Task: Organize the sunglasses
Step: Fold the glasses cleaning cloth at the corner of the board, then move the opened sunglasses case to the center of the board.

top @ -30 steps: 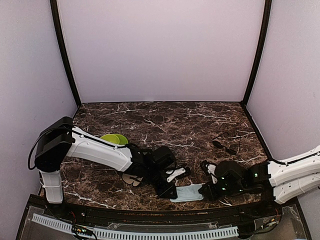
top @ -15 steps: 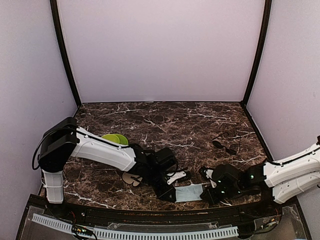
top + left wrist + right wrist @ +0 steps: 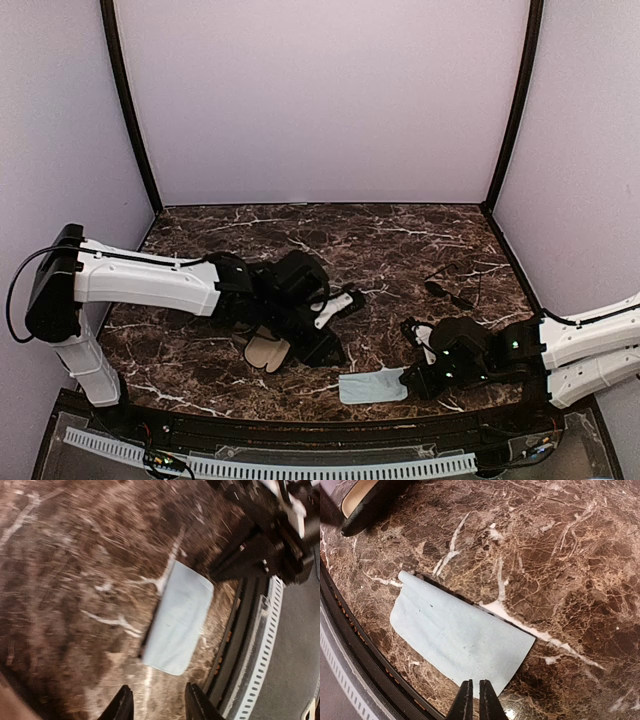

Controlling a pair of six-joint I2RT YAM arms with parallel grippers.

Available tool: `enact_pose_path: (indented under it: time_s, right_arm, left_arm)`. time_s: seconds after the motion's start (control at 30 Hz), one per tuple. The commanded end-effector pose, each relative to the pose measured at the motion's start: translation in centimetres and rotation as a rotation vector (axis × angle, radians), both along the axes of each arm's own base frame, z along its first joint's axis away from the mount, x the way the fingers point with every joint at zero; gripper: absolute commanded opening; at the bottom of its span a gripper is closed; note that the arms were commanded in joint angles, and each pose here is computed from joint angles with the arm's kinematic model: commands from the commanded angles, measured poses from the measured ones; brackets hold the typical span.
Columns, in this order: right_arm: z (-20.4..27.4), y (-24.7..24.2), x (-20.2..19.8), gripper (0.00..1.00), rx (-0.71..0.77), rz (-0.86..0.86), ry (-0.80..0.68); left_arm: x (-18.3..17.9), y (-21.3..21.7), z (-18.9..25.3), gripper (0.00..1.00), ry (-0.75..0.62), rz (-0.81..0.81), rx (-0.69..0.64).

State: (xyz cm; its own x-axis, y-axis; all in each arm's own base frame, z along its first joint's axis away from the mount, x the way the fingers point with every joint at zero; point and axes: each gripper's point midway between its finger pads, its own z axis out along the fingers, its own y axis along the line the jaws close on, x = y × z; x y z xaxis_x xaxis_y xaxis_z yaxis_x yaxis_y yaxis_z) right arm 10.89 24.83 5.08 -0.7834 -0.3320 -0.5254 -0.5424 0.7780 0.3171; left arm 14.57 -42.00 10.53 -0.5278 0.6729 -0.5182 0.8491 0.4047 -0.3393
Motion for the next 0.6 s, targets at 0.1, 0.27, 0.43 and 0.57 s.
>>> enact_pose_path:
  time_s: [0.1, 0.27, 0.43, 0.57]
  right_arm:
    - [0.9, 0.7, 1.0, 0.08, 0.01, -0.007, -0.046]
    - [0.6, 0.8, 1.1, 0.08, 0.006, -0.006, -0.044]
    - [0.5, 0.7, 1.1, 0.08, 0.012, -0.009, -0.044]
    - [0.5, 0.6, 1.0, 0.08, 0.02, -0.013, -0.044]
  left_arm:
    - [8.3, 7.6, 0.3, 0.43, -0.114, 0.337, 0.142]
    - [9.3, 8.4, -1.6, 0.45, -0.064, 0.327, 0.218]
    - [9.0, 7.4, -2.9, 0.45, 0.013, 0.269, 0.218]
    - [9.1, 7.0, -4.1, 0.4, 0.034, 0.243, 0.254]
